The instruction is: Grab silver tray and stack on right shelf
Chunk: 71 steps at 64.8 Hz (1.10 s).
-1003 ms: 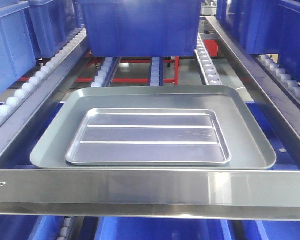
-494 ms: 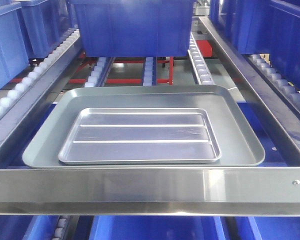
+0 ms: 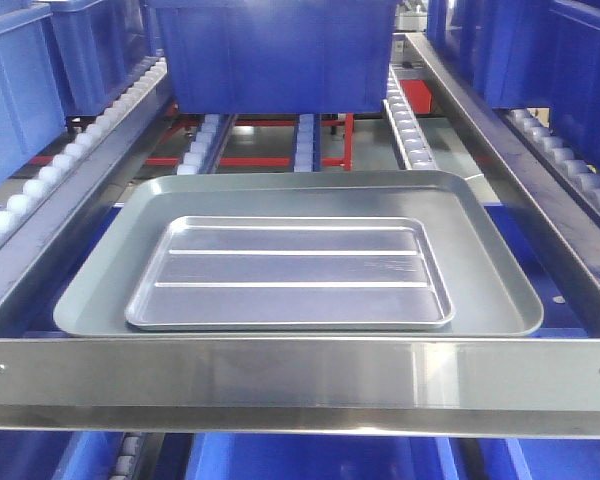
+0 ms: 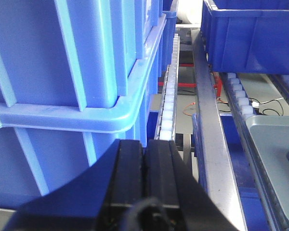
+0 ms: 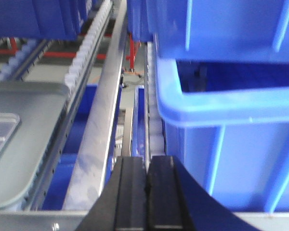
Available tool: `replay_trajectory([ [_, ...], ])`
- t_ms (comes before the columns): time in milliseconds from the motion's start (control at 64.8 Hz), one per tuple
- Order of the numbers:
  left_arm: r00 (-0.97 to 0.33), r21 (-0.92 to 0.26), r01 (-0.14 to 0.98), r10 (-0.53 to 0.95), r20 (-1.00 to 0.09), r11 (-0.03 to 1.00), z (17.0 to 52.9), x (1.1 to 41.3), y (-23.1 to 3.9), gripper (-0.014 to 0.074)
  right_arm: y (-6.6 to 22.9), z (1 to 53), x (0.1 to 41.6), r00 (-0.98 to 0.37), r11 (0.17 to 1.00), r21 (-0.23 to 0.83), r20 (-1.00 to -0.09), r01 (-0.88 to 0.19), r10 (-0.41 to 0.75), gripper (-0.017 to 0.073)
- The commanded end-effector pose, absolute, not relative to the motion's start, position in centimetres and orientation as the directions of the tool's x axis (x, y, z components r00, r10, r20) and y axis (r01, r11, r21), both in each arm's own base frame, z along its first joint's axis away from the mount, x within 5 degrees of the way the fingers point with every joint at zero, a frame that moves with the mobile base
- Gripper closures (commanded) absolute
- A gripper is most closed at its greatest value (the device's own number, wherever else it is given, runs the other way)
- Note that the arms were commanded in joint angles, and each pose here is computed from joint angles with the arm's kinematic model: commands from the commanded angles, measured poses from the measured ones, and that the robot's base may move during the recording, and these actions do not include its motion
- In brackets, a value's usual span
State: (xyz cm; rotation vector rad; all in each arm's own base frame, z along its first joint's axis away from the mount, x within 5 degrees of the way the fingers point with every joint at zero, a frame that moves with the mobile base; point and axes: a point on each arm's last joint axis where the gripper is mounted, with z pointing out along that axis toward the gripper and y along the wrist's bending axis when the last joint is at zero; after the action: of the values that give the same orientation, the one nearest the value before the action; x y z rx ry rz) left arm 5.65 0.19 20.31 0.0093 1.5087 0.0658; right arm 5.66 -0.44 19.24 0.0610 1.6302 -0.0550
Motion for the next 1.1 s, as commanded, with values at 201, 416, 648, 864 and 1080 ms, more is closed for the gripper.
replay_trajectory([
  [201, 0.148, 0.039, -0.048, 0.046, -0.988, 0.998, 20.60, 5.55, 0.25, 0.0685, -0.38, 21.31, 5.37, 0.125, 0.997, -0.008, -0.992, 0.071, -0.017, 0.0507],
  [416, 0.148, 0.039, -0.048, 0.046, -0.988, 0.998, 20.60, 5.55, 0.25, 0.0685, -0.38, 21.30, 5.37, 0.124, 0.997, -0.008, -0.992, 0.071, -0.017, 0.0507],
  [648, 0.148, 0.039, -0.048, 0.046, -0.988, 0.998, 20.60, 5.55, 0.25, 0.0685, -0.38, 21.30, 5.37, 0.124, 0.997, -0.008, -0.992, 0.071, -0.017, 0.0507],
  [864, 0.148, 0.039, -0.048, 0.046, -0.988, 0.998, 20.60, 5.55, 0.25, 0.0685, -0.38, 21.30, 5.37, 0.124, 0.997, -0.008, -0.992, 0.071, -0.017, 0.0507],
  [1080, 0.148, 0.039, -0.048, 0.046, -0.988, 0.998, 20.60, 5.55, 0.25, 0.0685, -0.38, 21.30, 5.37, 0.124, 0.997, -0.008, -0.992, 0.071, -0.017, 0.0507],
])
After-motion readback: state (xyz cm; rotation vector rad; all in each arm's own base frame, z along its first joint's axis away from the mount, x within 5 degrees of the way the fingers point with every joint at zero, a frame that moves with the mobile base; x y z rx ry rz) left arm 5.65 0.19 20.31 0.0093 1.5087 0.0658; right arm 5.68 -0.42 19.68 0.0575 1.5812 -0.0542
